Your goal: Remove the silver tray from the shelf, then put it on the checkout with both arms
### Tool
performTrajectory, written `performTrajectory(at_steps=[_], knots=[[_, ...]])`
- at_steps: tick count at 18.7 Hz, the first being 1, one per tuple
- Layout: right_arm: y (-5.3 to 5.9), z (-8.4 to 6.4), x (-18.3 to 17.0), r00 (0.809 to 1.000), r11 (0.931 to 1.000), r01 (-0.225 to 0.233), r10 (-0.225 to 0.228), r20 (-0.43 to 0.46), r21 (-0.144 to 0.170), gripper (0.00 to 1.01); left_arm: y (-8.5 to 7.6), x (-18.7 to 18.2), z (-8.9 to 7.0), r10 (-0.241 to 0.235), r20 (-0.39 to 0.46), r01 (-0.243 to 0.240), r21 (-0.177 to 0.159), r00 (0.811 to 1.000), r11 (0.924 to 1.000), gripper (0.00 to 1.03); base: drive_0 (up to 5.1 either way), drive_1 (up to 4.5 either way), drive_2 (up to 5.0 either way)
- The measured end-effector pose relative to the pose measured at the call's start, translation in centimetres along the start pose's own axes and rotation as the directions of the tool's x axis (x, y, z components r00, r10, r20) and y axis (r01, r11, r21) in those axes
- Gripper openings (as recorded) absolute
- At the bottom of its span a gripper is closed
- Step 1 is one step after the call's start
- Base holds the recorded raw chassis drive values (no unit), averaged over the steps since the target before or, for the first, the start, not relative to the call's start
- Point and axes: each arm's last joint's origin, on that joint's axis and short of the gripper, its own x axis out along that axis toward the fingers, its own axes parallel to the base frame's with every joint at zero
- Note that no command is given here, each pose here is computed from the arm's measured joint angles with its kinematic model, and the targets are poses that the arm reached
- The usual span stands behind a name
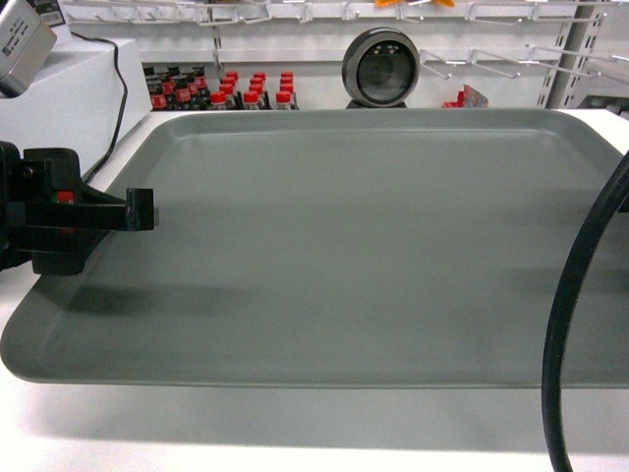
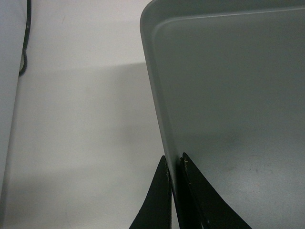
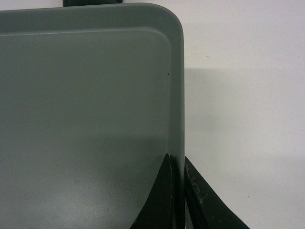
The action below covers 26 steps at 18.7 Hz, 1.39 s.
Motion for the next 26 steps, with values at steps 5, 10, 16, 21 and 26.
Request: performTrajectory(at_steps=[5, 10, 16, 21, 26], knots=[[0.0, 0.0, 0.0, 1.0, 1.0, 0.0, 0.0, 0.0, 0.0, 0.03, 0.0, 0.0, 0.0, 0.0, 0.001, 0.0, 0.0, 1.0, 1.0, 0.03, 0.0, 2.43, -2.5], [0.0, 0.0, 0.0, 1.0, 1.0, 0.0, 0.0, 0.0, 0.0, 0.03, 0.0, 0.0, 0.0, 0.0, 0.001, 0.0, 0.0, 1.0, 1.0, 0.03, 0.0, 0.0, 0.0], [0.0, 0.1, 0.1, 0.997, 0.9988, -0.048, 0.047, 0.056, 0.012, 0.03, -0.8, -0.1, 0.1, 0.178, 0.014, -0.178, 0.042, 0.984, 0.9831, 0.03, 0.0, 0.0, 0.0], [-0.8, 1.4, 1.0, 0.961, 0.9718, -0.221, 0.203, 0.185, 0.082, 0.03, -0.8, -1.2, 4.8, 0.296, 0.165, -0.305, 0.031, 0.941, 0.9517, 0.03, 0.0, 0.0, 0.0], [-2.2, 2.5, 3.7, 0.976, 0.9734, -0.204, 0.194, 0.095, 0.104, 0.03, -0.8, 1.2, 5.4, 0.267, 0.138, -0.277, 0.061, 0.954, 0.9589, 0.03, 0.0, 0.0, 0.0]])
